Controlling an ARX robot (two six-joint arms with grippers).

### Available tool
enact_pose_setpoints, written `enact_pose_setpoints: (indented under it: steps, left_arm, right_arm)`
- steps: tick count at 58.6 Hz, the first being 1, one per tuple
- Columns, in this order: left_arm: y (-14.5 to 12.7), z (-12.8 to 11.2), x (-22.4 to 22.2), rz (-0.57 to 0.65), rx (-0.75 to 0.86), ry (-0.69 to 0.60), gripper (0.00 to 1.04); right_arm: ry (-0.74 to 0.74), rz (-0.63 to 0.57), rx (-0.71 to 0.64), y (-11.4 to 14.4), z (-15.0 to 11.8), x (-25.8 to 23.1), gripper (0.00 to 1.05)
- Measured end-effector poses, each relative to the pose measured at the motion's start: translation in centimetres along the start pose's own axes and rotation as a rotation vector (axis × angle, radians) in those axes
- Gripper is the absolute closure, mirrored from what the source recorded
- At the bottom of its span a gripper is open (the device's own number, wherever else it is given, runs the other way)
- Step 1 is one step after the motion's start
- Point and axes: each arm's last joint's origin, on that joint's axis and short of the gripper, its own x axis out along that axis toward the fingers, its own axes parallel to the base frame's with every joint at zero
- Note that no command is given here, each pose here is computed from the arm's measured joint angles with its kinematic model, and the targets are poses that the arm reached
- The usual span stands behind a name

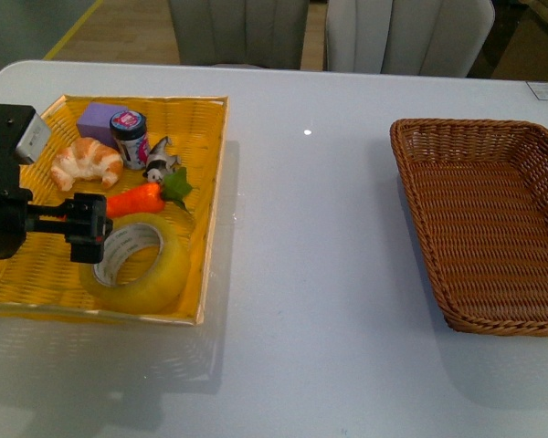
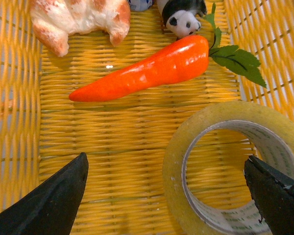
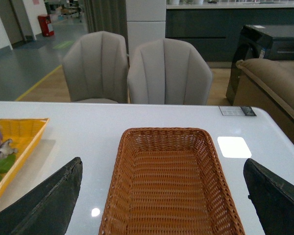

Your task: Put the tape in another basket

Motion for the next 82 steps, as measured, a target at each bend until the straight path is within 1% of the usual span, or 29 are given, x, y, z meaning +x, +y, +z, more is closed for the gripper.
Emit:
enact_pose_setpoints:
  steps: [16,29,32,34,47,48,51,55,59,68,82]
  left_arm:
    - [0.3,-0.1,4.1,0.004,-0.002,0.058,0.09]
    - [-0.5,-0.3,5.6,-0.016,0.015,0.086,0.09]
    - [-0.8,-0.3,5.7,-0.022,0.020,0.088,0.19]
    - [-1.0,-0.3,5.8,-0.027,0.024,0.090,0.28]
    - [-1.5,-0.6,6.1,-0.035,0.033,0.108,0.61]
    - [-1.5,-0.6,6.1,-0.032,0.035,0.110,0.67]
    - [-1.5,-0.6,6.1,-0.032,0.038,0.112,0.73]
    - [-1.4,-0.6,6.1,-0.028,0.031,0.113,0.85]
    - [-1.4,-0.3,5.8,-0.026,0.025,0.102,0.88]
    - [-0.8,1.0,3.9,-0.023,-0.049,0.057,0.90]
    - [-1.4,5.8,-0.4,-0.047,-0.156,-0.064,0.90]
  right_arm:
    - [0.000,0.000,0.000,0.0,0.0,0.0,0.09]
    - [0.000,0.000,0.000,0.0,0.0,0.0,0.09]
    - [0.000,0.000,0.000,0.0,0.0,0.0,0.09]
    - [0.000,0.000,0.000,0.0,0.0,0.0,0.09]
    - [0.000,0.000,0.000,0.0,0.0,0.0,0.09]
    - [0.000,0.000,0.000,0.0,0.0,0.0,0.09]
    - [0.000,0.000,0.000,0.0,0.0,0.0,0.09]
    - [0.000,0.000,0.000,0.0,0.0,0.0,0.09]
    - [0.000,0.000,0.000,0.0,0.0,0.0,0.09]
    - [0.000,0.000,0.000,0.0,0.0,0.0,0.09]
    - [0.000,0.000,0.000,0.0,0.0,0.0,0.09]
